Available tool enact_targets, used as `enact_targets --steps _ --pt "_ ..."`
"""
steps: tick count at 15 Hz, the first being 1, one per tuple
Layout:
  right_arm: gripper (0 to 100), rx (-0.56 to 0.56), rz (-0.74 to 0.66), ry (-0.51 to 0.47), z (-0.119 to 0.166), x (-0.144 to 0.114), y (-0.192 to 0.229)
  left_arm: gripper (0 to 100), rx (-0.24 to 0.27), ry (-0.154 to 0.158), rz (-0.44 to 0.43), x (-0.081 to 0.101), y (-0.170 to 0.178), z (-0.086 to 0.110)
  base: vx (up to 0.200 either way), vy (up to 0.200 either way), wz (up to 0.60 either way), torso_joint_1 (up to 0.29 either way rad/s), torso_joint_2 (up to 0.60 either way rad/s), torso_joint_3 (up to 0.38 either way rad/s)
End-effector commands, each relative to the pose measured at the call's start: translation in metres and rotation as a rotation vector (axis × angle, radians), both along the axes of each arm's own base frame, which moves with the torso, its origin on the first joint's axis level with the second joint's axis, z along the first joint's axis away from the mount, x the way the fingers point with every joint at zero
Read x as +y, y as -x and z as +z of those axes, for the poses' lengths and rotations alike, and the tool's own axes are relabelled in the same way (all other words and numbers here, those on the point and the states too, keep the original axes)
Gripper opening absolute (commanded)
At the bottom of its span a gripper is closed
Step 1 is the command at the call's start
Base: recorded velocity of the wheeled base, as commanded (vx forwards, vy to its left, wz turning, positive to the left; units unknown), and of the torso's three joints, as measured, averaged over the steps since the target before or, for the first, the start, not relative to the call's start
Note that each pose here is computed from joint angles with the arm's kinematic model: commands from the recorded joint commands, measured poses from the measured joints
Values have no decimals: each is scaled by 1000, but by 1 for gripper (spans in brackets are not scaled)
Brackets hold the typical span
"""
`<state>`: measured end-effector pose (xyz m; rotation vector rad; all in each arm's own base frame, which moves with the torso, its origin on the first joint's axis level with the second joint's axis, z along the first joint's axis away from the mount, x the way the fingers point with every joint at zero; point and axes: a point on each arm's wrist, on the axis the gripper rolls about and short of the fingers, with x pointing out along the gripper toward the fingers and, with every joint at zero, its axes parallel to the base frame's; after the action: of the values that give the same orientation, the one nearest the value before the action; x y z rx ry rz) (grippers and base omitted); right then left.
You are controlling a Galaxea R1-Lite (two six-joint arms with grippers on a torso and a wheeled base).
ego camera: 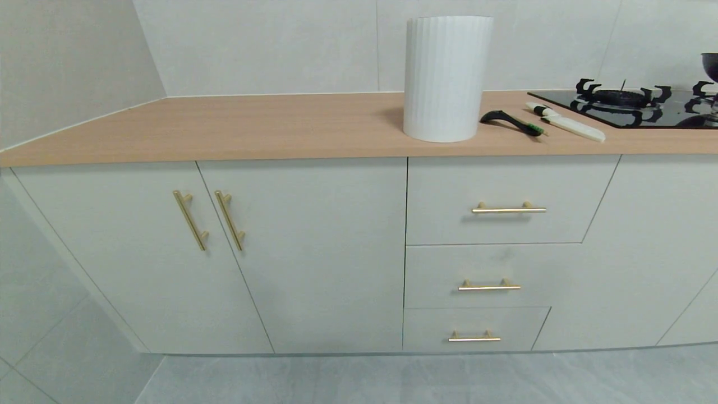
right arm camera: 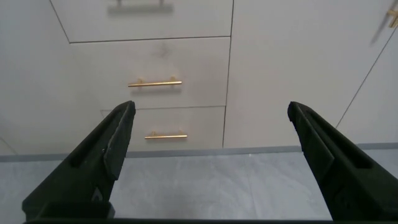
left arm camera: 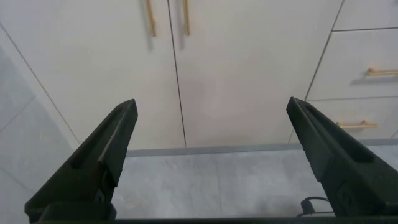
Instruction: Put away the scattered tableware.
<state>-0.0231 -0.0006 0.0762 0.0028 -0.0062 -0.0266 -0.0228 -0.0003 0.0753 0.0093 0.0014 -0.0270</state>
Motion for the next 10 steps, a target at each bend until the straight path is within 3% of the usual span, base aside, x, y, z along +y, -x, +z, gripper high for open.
enact_targets --steps 1,4,7,10 --pt "100 2 1 0 0 0 0 100 0 0 1 0 0 0 0 0 0 0 0 0" --pt "100 2 1 0 0 0 0 100 0 2 2 0 0 0 0 0 0 0 0 0" --pt "100 2 1 0 0 0 0 100 0 2 1 0 0 0 200 0 0 1 2 2" --pt "100 2 1 0 0 0 0 100 0 2 2 0 0 0 0 0 0 0 0 0"
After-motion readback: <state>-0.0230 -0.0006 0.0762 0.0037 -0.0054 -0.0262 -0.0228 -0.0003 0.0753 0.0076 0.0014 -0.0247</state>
